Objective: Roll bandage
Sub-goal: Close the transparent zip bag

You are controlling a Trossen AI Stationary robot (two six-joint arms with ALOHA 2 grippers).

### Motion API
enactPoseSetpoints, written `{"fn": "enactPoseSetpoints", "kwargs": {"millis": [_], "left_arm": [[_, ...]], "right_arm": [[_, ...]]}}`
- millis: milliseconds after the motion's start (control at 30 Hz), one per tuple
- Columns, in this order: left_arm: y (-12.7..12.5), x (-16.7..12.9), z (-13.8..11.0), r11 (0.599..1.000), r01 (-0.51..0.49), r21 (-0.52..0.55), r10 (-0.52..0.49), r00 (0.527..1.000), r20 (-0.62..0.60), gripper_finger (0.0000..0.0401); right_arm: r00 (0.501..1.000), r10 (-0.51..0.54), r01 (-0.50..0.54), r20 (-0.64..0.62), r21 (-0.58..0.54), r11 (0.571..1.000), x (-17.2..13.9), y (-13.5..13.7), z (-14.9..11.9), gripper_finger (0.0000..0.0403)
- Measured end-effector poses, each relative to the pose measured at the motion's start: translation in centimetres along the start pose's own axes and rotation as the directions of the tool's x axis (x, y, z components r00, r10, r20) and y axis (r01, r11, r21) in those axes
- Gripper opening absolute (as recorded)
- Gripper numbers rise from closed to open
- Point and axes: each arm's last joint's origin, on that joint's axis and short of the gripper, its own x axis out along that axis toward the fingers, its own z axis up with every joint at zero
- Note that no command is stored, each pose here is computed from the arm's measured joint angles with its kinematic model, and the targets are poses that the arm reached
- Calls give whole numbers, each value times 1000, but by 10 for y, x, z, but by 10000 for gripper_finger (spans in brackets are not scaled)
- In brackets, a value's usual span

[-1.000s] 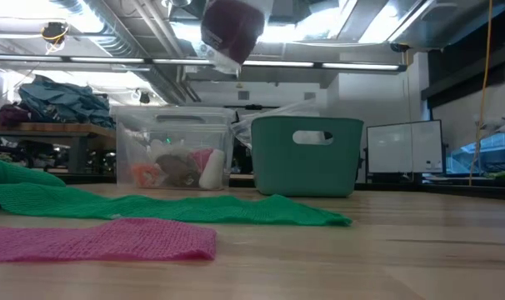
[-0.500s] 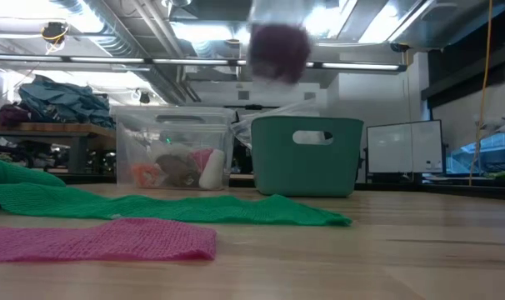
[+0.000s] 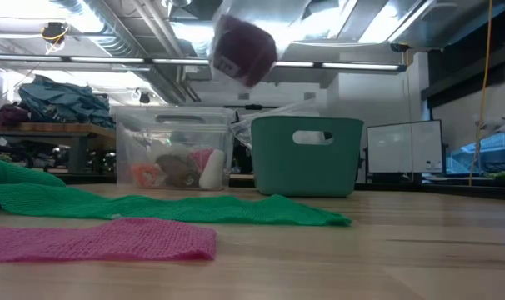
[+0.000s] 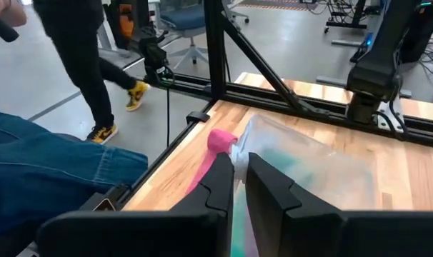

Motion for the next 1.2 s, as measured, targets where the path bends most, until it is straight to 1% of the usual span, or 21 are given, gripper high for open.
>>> {"fn": "enactPoseSetpoints", "kwargs": {"millis": [200, 333, 500, 700, 867, 1200], "left_arm": [[0, 0, -8, 999, -3, -50, -1, 997, -72, 108], [0, 0, -8, 998, 1, -60, -5, 997, -71, 132], [0, 0, -8, 997, -2, -83, -4, 997, -72, 137], [-1, 4, -10, 996, -3, -93, -4, 997, -74, 129], [-4, 16, -14, 997, 23, -70, -27, 998, -64, 128], [-4, 16, -14, 998, 23, -50, -26, 998, -56, 127]], "right_arm": [[999, -3, 4, 40, -25, 1000, 0, 0, 4, 33], [996, -6, 11, 86, -57, 998, -1, -1, 9, 33], [995, -50, 56, 89, -62, 997, -1, -2, 9, 33], [992, -85, 92, 90, -74, 993, -1, -3, 9, 33], [992, -86, 95, 92, -97, 991, -1, -3, 10, 33], [992, -86, 98, 94, -136, 986, -1, -3, 10, 33]]}}
